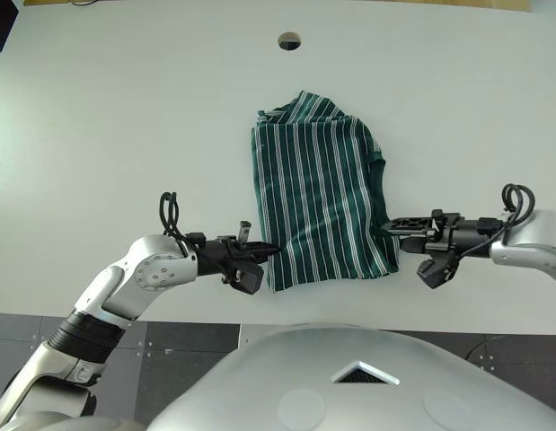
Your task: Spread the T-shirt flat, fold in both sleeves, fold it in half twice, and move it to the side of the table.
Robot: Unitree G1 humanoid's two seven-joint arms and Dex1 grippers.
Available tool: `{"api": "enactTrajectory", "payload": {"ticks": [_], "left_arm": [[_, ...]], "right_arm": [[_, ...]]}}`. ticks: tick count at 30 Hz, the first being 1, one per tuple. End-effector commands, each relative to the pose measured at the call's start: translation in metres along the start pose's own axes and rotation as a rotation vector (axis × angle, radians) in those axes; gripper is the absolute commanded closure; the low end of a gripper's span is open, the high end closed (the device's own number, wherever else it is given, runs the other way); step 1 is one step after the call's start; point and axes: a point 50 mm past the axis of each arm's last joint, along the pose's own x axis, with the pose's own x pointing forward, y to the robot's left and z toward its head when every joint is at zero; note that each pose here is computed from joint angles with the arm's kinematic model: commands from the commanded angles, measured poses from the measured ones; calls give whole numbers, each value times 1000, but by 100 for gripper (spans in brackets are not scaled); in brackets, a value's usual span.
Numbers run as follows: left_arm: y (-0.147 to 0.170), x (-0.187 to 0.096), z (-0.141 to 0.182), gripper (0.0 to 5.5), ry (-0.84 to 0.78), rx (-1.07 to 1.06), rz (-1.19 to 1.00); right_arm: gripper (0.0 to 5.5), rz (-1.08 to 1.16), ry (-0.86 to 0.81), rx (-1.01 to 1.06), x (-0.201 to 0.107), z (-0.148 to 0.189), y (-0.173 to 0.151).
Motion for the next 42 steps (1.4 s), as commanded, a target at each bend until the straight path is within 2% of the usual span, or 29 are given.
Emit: {"api": "enactTrajectory", "payload": {"ticks": [1, 5, 14, 19, 25, 31, 36, 42], "left_arm": [[-10, -1, -6, 537, 47, -23, -74], [-9, 1, -5, 537, 37, -19, -72], [-4, 0, -4, 540, 19, -15, -63], [2, -6, -2, 540, -20, -52, -58], [-5, -27, 7, 540, -137, -180, -171], [0, -44, 20, 540, -280, -287, -194], [21, -45, 14, 540, -283, -387, -51], [54, -39, -23, 540, -135, -648, 203]], "right_arm": [[276, 24, -46, -9, 8, 10, 4], [276, 41, -81, -23, 16, 16, 7], [453, 76, -120, -23, 27, 20, 10], [536, 45, -156, 245, 25, 27, 7], [536, 28, -321, 619, 15, 50, -4], [536, 67, -410, 839, 8, 59, -3], [536, -83, -408, 981, 1, 41, -20], [536, -353, -295, 1170, -5, -3, -44]]}}
